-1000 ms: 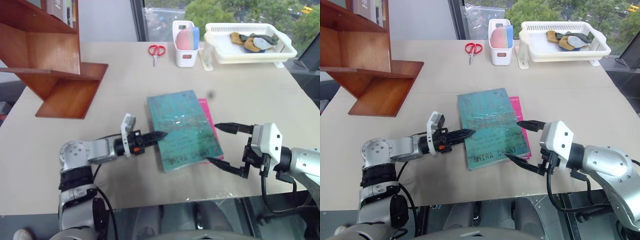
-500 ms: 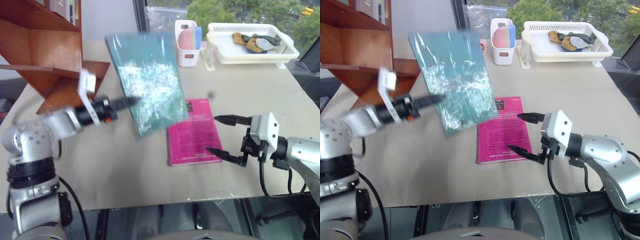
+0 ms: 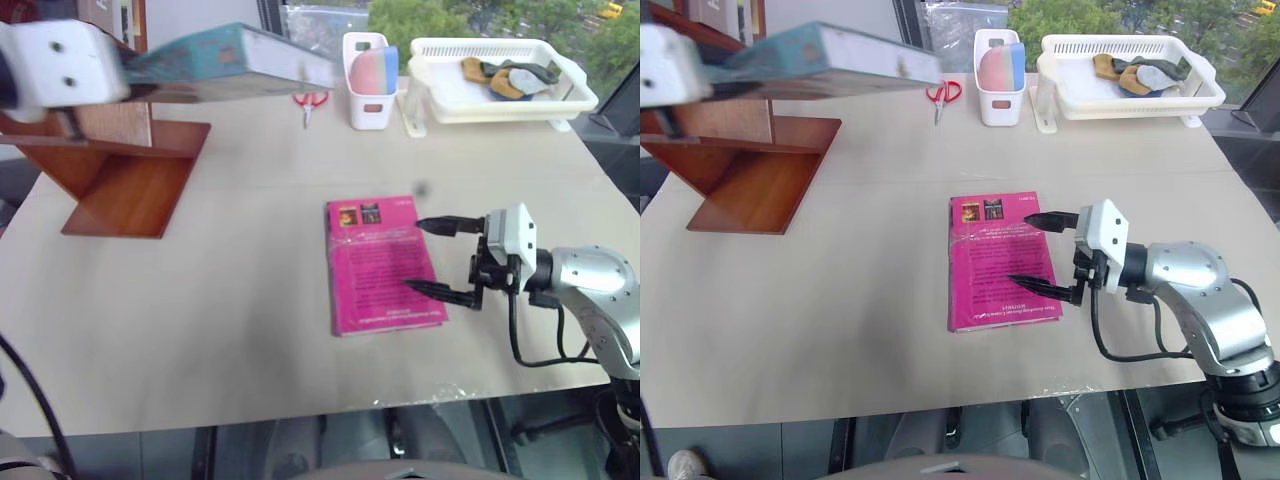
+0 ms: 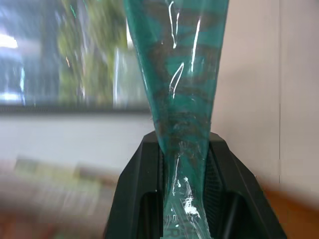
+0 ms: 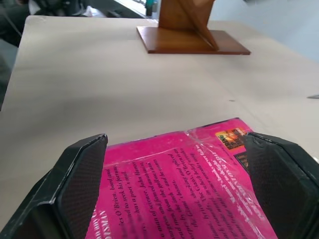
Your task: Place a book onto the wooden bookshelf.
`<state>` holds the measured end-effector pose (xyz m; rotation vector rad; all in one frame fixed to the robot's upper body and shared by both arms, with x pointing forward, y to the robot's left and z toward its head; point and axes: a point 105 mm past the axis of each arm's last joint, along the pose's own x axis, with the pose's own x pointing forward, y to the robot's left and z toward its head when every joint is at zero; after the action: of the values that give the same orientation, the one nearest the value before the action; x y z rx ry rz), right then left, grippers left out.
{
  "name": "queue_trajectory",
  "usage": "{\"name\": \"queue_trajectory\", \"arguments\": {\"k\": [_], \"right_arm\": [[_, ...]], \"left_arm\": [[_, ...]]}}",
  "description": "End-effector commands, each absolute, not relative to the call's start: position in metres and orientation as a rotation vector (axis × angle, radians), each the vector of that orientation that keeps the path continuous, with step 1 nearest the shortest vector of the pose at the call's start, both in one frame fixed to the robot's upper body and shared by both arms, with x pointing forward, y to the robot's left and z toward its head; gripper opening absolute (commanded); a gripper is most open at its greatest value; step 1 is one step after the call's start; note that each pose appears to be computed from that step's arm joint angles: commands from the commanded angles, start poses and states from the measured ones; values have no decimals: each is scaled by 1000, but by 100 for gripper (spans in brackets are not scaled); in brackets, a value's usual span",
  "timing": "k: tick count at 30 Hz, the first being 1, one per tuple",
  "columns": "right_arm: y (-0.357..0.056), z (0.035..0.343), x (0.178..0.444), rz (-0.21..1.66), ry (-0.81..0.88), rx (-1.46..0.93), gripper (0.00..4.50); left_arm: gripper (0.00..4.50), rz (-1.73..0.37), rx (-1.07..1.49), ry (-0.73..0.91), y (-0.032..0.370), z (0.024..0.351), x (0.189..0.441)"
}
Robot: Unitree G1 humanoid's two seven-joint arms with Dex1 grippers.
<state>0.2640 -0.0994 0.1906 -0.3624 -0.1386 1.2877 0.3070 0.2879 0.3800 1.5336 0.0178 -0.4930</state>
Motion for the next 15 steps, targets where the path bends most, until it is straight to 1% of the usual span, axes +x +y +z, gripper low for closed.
{"name": "queue_trajectory", "arguments": {"k": [1,3,6,9,12,14,15], "right_arm": [[-96,198,265,1311,-192,-393,450],[-94,199,268,1317,-202,-390,450],[-90,202,270,1328,-225,-384,450],[-85,210,268,1333,-266,-372,450],[-80,217,267,1336,-294,-354,450],[-77,223,267,1330,-329,-354,450],[-73,230,267,1325,-358,-331,450]], "left_arm": [[64,-451,1619,91,308,392,293],[64,-407,1633,176,329,391,290],[64,-334,1603,304,370,377,290],[64,-212,1595,408,409,368,286],[64,-122,1581,435,430,367,283],[64,-93,1540,393,433,367,285],[64,-83,1547,399,437,363,286]]}}
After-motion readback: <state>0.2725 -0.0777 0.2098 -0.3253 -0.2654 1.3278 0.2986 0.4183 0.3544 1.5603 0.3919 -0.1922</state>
